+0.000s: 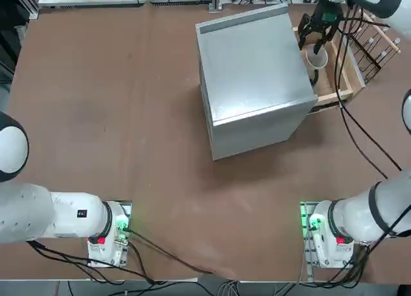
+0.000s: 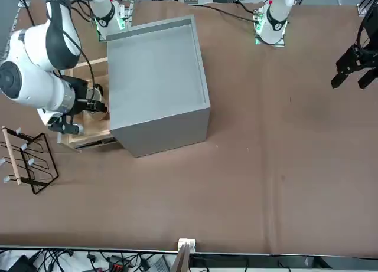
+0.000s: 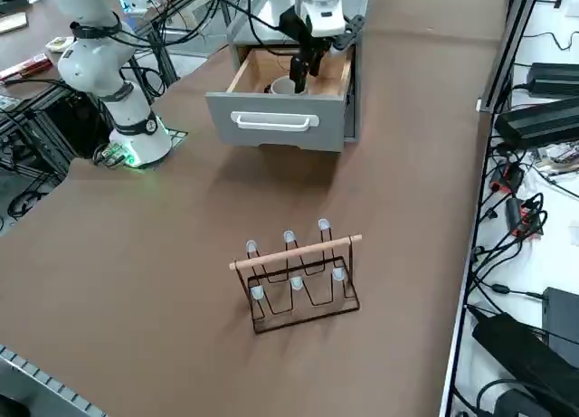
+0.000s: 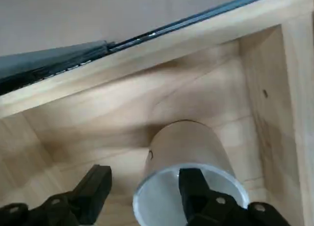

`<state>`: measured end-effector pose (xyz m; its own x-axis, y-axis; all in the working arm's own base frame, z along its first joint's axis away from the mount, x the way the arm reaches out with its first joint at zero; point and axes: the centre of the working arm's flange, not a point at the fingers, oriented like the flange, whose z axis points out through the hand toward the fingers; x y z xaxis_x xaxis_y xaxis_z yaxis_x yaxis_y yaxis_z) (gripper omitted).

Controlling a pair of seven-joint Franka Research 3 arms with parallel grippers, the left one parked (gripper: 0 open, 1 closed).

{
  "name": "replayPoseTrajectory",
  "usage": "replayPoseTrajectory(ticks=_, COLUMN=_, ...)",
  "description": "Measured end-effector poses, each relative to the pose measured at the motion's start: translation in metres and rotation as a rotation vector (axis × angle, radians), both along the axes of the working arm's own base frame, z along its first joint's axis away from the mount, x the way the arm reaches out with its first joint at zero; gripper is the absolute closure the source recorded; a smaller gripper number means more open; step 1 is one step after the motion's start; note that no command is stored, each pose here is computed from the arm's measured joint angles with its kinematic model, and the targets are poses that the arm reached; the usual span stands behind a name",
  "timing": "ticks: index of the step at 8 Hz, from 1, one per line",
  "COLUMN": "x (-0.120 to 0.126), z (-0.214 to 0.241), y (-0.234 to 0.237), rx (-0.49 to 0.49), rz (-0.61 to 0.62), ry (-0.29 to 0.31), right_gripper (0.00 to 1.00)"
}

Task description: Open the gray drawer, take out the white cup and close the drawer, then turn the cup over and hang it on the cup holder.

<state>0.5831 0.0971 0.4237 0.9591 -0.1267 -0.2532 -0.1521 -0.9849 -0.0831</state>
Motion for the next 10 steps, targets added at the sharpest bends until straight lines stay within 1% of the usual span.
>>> replayPoseTrajectory(ticks=1, x=-0.001, z=-0.005, y=0.001, rx=-0.006, rz=-0.017, ry=0.012, right_gripper=0.19)
replayPoseTrajectory(ticks=2, x=-0.002, z=-0.010, y=0.003, rx=-0.013, rz=-0.033, ry=0.023, right_gripper=0.30)
replayPoseTrajectory(ticks=3, x=-0.002, z=-0.011, y=0.004, rx=-0.015, rz=-0.036, ry=0.026, right_gripper=0.38)
replayPoseTrajectory(ticks=5, x=-0.002, z=-0.007, y=0.004, rx=-0.015, rz=-0.041, ry=0.023, right_gripper=0.81)
replayPoseTrajectory(ticks=6, x=-0.003, z=0.001, y=0.002, rx=-0.019, rz=-0.056, ry=0.023, right_gripper=0.94)
replayPoseTrajectory(ticks=8, x=-0.005, z=0.035, y=0.003, rx=-0.024, rz=-0.088, ry=0.024, right_gripper=0.94)
replayPoseTrajectory(ticks=10, x=-0.010, z=0.090, y=0.000, rx=-0.030, rz=-0.136, ry=0.019, right_gripper=0.94)
